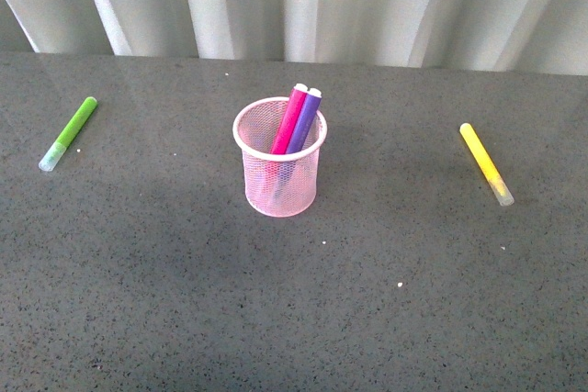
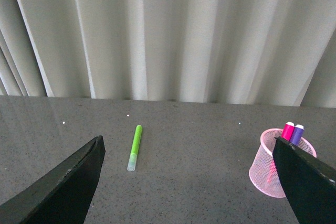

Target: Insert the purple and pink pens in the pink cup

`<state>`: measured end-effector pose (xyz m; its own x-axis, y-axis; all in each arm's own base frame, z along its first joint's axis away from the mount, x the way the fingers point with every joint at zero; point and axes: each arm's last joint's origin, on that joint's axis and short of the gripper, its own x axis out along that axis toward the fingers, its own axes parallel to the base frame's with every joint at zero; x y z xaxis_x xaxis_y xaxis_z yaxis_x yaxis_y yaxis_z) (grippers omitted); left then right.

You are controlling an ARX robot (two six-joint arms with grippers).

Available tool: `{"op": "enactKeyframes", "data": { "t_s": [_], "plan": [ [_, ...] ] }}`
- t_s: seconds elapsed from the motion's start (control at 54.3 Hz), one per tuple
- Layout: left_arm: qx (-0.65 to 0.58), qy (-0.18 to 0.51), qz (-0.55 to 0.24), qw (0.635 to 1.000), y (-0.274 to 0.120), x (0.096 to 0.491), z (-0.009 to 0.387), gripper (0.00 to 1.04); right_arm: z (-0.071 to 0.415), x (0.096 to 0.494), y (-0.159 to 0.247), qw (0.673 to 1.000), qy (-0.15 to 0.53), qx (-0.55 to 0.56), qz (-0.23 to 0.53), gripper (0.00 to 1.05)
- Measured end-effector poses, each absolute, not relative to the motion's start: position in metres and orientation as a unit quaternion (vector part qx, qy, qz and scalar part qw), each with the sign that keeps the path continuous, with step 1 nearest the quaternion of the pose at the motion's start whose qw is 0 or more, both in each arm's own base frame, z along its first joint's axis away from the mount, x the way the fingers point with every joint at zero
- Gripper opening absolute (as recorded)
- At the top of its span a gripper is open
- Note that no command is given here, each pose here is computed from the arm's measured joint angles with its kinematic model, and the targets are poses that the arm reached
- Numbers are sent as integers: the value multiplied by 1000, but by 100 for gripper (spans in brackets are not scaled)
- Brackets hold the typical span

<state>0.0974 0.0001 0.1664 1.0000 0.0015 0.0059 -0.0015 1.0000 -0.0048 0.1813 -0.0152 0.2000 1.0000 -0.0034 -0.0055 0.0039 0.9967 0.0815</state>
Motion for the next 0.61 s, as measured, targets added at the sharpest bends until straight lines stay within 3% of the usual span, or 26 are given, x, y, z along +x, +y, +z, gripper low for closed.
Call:
{"op": "enactKeyframes", "data": {
  "t_s": [0.276, 0.387, 0.608],
  "plan": [
    [-2, -3, 1, 1000, 0, 97, 166, 98, 187, 160, -1, 1000, 4, 5, 0, 30],
    [-2, -3, 1, 1000, 0, 97, 166, 98, 181, 150, 0, 1000, 5, 2, 0, 3],
    [-2, -3, 1, 1000, 0, 97, 166, 98, 175, 136, 0, 1000, 4, 1, 0, 3]
  ]
}}
